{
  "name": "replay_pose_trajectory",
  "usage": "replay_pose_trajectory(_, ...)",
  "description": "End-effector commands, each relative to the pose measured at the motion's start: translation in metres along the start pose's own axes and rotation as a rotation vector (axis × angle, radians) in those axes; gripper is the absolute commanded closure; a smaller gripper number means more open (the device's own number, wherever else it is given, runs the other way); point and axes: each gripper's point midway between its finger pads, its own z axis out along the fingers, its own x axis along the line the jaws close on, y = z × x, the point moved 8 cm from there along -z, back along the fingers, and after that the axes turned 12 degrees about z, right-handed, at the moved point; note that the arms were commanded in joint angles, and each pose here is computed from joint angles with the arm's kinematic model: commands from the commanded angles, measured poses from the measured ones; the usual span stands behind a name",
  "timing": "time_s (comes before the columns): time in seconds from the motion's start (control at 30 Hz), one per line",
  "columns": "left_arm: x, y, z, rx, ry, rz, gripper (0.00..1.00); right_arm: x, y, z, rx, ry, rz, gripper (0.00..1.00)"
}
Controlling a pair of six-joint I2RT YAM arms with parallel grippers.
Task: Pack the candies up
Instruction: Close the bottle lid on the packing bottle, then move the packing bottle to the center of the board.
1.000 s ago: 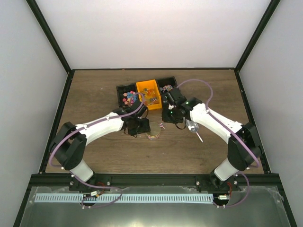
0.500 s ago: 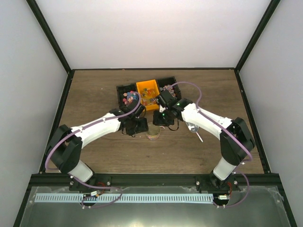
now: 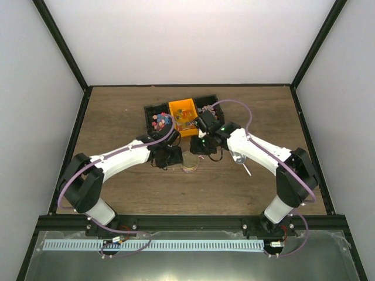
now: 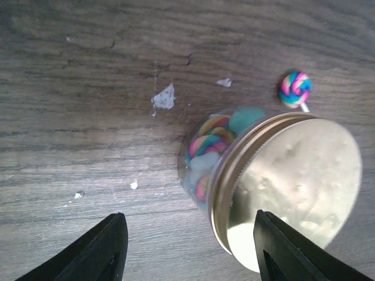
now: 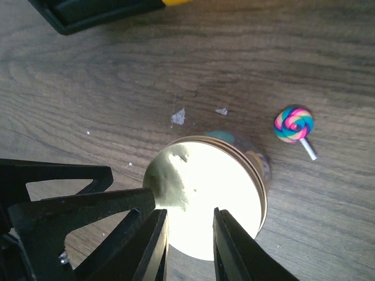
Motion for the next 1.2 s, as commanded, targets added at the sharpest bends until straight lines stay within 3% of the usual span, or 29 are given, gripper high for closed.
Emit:
replay_pose_trajectory(0.0, -0.008, 0.014, -0.034, -0.137, -0.041, 0.015, 0.39, 0.009, 0.006, -0.031, -0.126, 0.028, -0.021, 0.76)
replay_pose_trajectory(0.1, -0.007, 0.017, -0.059, -0.277, -0.072, 0.040, 0.39, 0.007, 0.011, -0.059, -0.290, 0.037, -0.012, 0.75)
replay_pose_trajectory(0.17, 0.000, 0.013, -0.073, -0.385, -0.085, 0.045, 0.38, 0.003, 0.013, -0.075, -0.400, 0.064, -0.009, 0.70)
replay_pose_trajectory(0.2, 0.004, 0.010, -0.077, -0.438, -0.093, 0.051, 0.37, 0.001, 0.013, -0.080, -0.446, 0.083, 0.000, 0.65)
replay_pose_trajectory(0.27, 0.015, 0.004, -0.086, -0.572, -0.082, 0.064, 0.34, -0.011, 0.014, -0.082, -0.529, 0.099, 0.069, 0.43)
replay_pose_trajectory(0.4, 0.024, -0.007, -0.094, -0.707, -0.076, 0.195, 0.10, -0.014, 0.019, -0.100, -0.737, 0.251, 0.140, 0.43)
replay_pose_trajectory(0.5, 0.026, -0.026, -0.096, -0.804, -0.095, 0.195, 0.05, -0.016, 0.014, -0.096, -0.836, 0.413, 0.076, 0.39)
replay_pose_trajectory(0.63, 0.044, -0.058, -0.071, -0.845, -0.143, 0.156, 0.01, -0.011, 0.020, -0.068, -0.820, 0.369, -0.033, 0.30)
replay_pose_trajectory(0.73, 0.053, -0.076, -0.058, -0.945, -0.097, 0.180, 0.00, -0.012, 0.025, -0.052, -0.806, 0.267, -0.062, 0.24)
replay_pose_trajectory(0.8, 0.057, -0.081, -0.052, -0.986, -0.075, 0.205, 0.00, -0.020, 0.013, -0.046, -0.767, 0.304, -0.087, 0.17)
replay_pose_trajectory(0.97, 0.064, -0.110, -0.026, -0.990, -0.191, 0.312, 0.00, -0.051, -0.028, -0.033, -0.637, 0.386, -0.066, 0.08)
replay_pose_trajectory(1.17, 0.063, -0.130, -0.010, -0.921, -0.234, 0.510, 0.00, -0.064, -0.043, -0.038, -0.660, 0.422, -0.111, 0.06)
